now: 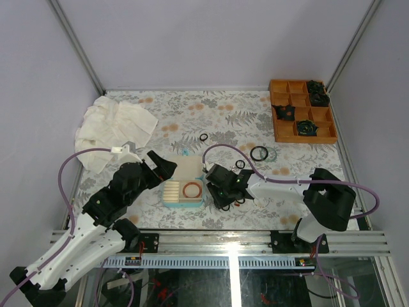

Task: Organize the mixed jewelry

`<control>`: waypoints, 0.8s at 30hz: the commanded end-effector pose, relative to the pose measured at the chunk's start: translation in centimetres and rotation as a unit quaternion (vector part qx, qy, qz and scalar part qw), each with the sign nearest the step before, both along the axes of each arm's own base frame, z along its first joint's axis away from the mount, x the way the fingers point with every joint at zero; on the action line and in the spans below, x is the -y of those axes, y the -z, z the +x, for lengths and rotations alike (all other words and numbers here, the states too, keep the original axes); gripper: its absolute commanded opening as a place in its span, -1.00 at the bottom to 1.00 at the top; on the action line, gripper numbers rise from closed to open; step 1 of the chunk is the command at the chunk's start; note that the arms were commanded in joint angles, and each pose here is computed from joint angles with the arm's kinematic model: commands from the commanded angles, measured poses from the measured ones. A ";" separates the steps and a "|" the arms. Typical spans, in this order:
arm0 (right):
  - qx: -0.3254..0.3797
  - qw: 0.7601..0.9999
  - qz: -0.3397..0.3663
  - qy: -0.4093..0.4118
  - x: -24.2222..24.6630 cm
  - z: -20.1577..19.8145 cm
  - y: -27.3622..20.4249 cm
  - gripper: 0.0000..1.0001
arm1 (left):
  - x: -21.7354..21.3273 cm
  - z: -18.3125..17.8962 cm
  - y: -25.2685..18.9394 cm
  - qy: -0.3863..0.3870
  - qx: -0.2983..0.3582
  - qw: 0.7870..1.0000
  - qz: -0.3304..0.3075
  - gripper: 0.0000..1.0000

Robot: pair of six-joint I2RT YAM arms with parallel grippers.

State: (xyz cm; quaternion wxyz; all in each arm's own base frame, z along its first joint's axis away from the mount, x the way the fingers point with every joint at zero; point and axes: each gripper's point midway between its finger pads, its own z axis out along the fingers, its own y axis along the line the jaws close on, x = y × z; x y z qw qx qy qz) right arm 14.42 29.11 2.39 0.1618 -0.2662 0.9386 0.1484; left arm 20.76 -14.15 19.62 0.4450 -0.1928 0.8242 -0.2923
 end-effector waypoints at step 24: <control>0.021 1.000 0.001 -0.010 1.9 -1.0 -0.4 -0.38 | 0.1 0.4 0.3 -0.004 0.000 1.000 0.000 1.00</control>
